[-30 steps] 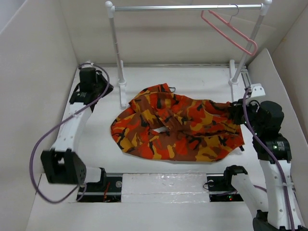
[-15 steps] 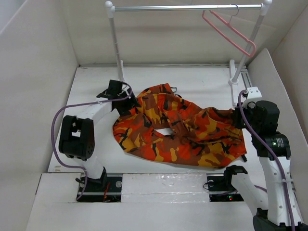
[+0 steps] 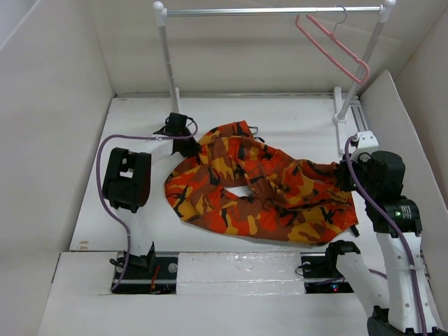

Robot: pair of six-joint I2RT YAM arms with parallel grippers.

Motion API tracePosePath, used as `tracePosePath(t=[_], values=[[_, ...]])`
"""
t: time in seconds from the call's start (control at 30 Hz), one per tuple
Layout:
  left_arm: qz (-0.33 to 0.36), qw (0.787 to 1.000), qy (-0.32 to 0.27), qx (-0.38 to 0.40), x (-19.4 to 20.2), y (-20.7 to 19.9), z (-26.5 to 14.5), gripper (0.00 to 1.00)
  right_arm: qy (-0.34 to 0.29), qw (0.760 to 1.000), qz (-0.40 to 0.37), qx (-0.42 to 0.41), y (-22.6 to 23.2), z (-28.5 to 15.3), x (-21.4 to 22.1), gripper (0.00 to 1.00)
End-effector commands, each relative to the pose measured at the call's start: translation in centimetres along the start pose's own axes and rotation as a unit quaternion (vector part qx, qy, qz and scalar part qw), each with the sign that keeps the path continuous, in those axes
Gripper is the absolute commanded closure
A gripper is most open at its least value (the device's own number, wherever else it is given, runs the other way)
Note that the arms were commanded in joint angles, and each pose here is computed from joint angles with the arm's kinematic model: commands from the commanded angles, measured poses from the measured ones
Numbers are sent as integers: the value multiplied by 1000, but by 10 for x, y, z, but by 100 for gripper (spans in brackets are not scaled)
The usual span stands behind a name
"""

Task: Place the trousers on the hanger
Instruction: Flatten out the trousers at the center of the board.

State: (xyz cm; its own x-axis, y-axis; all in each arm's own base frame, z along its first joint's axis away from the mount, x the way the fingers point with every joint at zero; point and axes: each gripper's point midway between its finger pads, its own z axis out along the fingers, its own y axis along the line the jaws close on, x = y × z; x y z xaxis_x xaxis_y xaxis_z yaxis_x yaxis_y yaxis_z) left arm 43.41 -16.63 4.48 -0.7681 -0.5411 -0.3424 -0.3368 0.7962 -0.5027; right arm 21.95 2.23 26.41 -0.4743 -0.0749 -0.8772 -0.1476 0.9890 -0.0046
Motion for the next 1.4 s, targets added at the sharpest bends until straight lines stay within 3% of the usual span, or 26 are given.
tracePosePath(t=[0.0,0.03,0.23,0.27,0.33,0.37,0.43,0.6,0.7,0.77,0.87,1.0,1.13,1.17,1.2,1.27,1.3,1.37], values=[[8,998,-49,27,-28,-25,-14,94,-38,999,-14,-18,7,-9,-20,100],[10,998,-56,30,-32,-29,-20,100,-38,999,-15,-19,7,-9,-19,100],[35,990,-131,46,-54,-43,-95,100,-33,999,-30,-19,9,-11,-14,100],[38,986,-158,49,-59,-45,-124,100,-31,999,-36,-25,12,-12,-14,100],[47,984,-171,21,-52,-25,-146,100,-33,998,-46,-14,9,-16,-19,100],[49,977,-206,29,-56,-26,-181,100,-25,998,-50,-12,8,-17,-17,100],[50,975,-216,-3,-47,-6,-209,100,-23,998,-63,-3,6,-21,-22,100],[21,937,-341,-66,-64,33,-339,100,-19,996,-80,22,-1,-42,-35,100],[14,920,-374,-119,-66,52,-387,100,-32,995,-84,34,-3,-51,-49,100],[14,913,-375,-158,-65,65,-398,100,-31,995,-84,41,-5,-43,-55,100],[32,903,-379,-201,-76,73,-388,100,-32,994,-83,58,-9,-16,-56,100],[62,910,-353,-209,-94,65,-318,100,-7,995,-53,82,-25,42,-50,100],[72,902,-354,-238,-150,53,-255,99,2,992,-10,127,-64,84,-53,100],[86,905,-310,-277,-155,65,-211,91,-8,990,0,142,-75,91,-60,100],[84,905,-321,-266,-177,44,-211,70,-3,985,27,169,-94,96,-58,100],[97,914,-246,-307,-173,53,-166,50,6,977,53,209,-118,117,-54,100],[90,918,-263,-283,-190,30,-179,42,9,974,63,216,-125,123,-52,93],[122,927,-261,-242,-169,5,-179,34,32,974,78,209,-136,147,-42,37]])
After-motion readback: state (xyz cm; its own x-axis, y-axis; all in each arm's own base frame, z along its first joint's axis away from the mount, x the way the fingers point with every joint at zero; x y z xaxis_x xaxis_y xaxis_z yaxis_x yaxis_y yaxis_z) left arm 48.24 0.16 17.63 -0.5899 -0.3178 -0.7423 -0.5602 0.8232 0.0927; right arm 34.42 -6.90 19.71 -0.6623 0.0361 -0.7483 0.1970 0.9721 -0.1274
